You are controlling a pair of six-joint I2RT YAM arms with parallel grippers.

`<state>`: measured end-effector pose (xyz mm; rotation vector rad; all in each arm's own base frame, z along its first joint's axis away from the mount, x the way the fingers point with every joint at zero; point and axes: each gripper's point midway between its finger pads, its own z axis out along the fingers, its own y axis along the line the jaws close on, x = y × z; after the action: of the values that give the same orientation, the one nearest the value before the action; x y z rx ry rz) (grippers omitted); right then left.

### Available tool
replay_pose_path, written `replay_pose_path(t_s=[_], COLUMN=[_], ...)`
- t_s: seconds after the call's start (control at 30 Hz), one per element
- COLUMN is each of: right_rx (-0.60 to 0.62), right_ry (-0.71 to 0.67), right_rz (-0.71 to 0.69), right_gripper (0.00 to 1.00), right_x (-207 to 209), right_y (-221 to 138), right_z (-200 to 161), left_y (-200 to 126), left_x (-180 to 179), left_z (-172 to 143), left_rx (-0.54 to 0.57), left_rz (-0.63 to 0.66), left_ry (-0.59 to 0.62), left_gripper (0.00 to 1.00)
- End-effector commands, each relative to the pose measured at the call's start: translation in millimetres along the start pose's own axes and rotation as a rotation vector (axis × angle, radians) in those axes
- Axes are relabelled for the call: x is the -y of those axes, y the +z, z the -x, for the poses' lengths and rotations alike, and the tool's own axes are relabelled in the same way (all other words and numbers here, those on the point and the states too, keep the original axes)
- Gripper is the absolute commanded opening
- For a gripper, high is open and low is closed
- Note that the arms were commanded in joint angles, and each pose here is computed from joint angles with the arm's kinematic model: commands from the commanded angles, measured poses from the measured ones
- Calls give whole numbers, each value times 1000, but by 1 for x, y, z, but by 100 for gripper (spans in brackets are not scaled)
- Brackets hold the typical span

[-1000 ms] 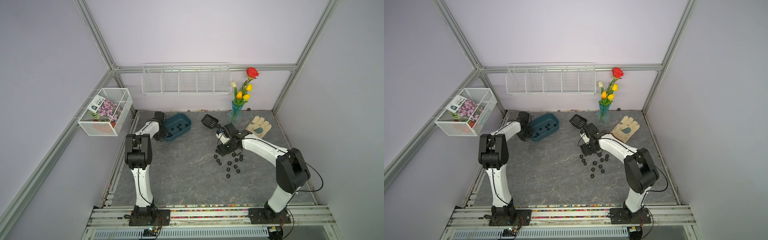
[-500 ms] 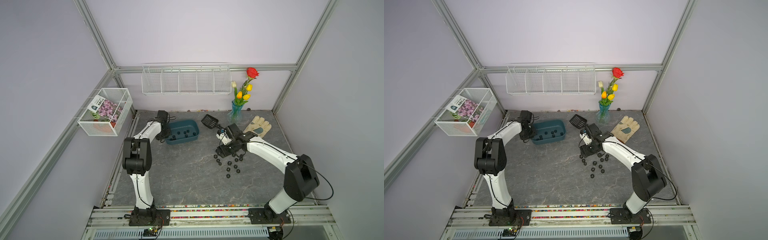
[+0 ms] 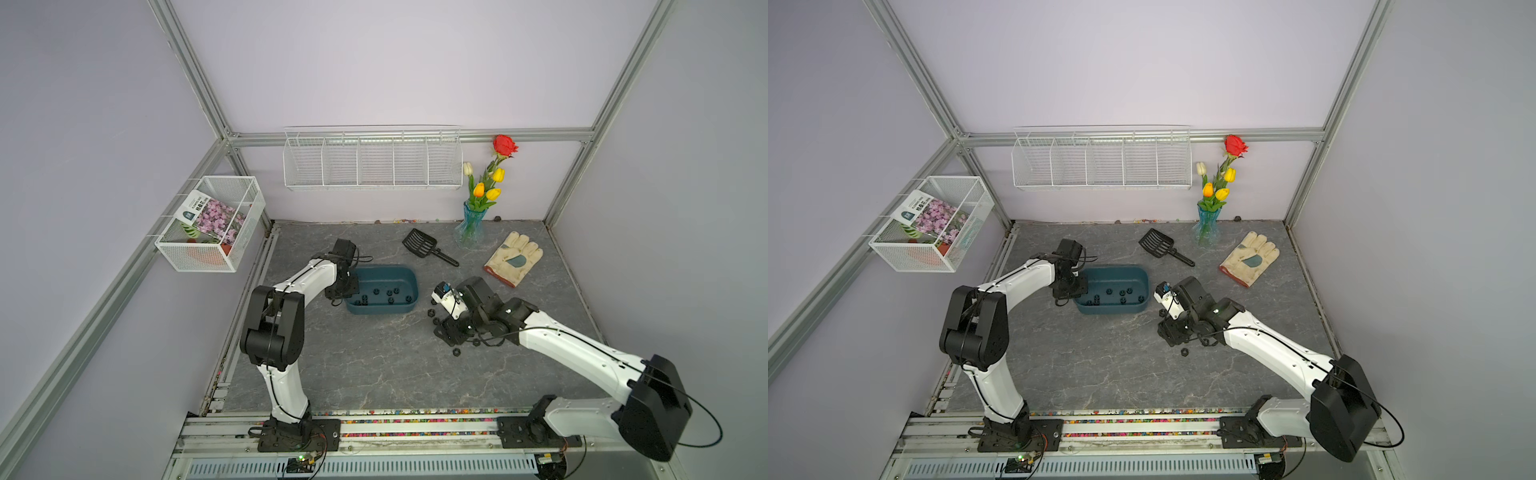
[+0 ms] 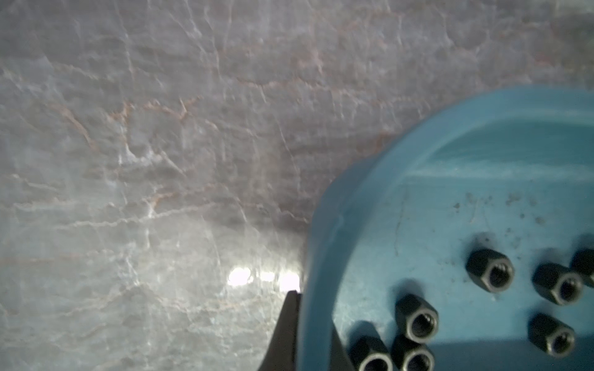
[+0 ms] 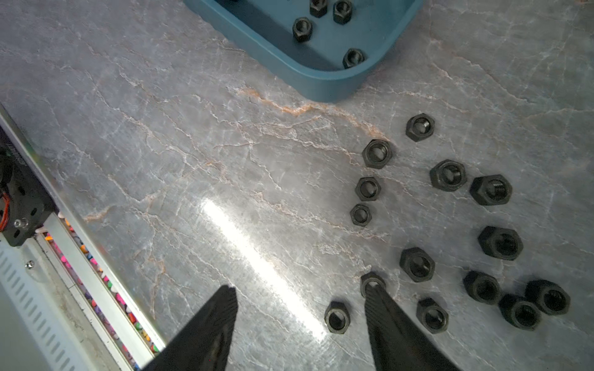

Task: Put the nuts on the desktop into the storage box
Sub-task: Move the storage box to the center of the board, then pick up the nut from the center of the board.

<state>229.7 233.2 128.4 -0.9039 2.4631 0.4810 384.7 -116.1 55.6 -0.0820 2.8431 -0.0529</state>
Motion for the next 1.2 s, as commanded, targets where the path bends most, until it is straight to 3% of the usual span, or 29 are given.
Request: replay_pose_path(t_s=[0.0, 0.63, 0.97, 1.17], right_rx=[45, 30, 5, -4], right_ry=[21, 78, 67, 62], right_rz=[-34, -63, -40, -37], right_gripper=[69, 69, 70, 70], right_x=[0, -7, -11, -12], right_y=[-2, -1, 3, 1], right_z=[0, -18, -18, -16], left_y=[-9, 19, 21, 18], left_x=[-2, -27, -32, -32], left_z=[-7, -18, -10, -5], left_rx=[17, -47, -64, -46], left_rz=[-2, 160, 210, 212], left_ry=[-8, 8, 37, 39], left_gripper=[0, 0, 32, 42])
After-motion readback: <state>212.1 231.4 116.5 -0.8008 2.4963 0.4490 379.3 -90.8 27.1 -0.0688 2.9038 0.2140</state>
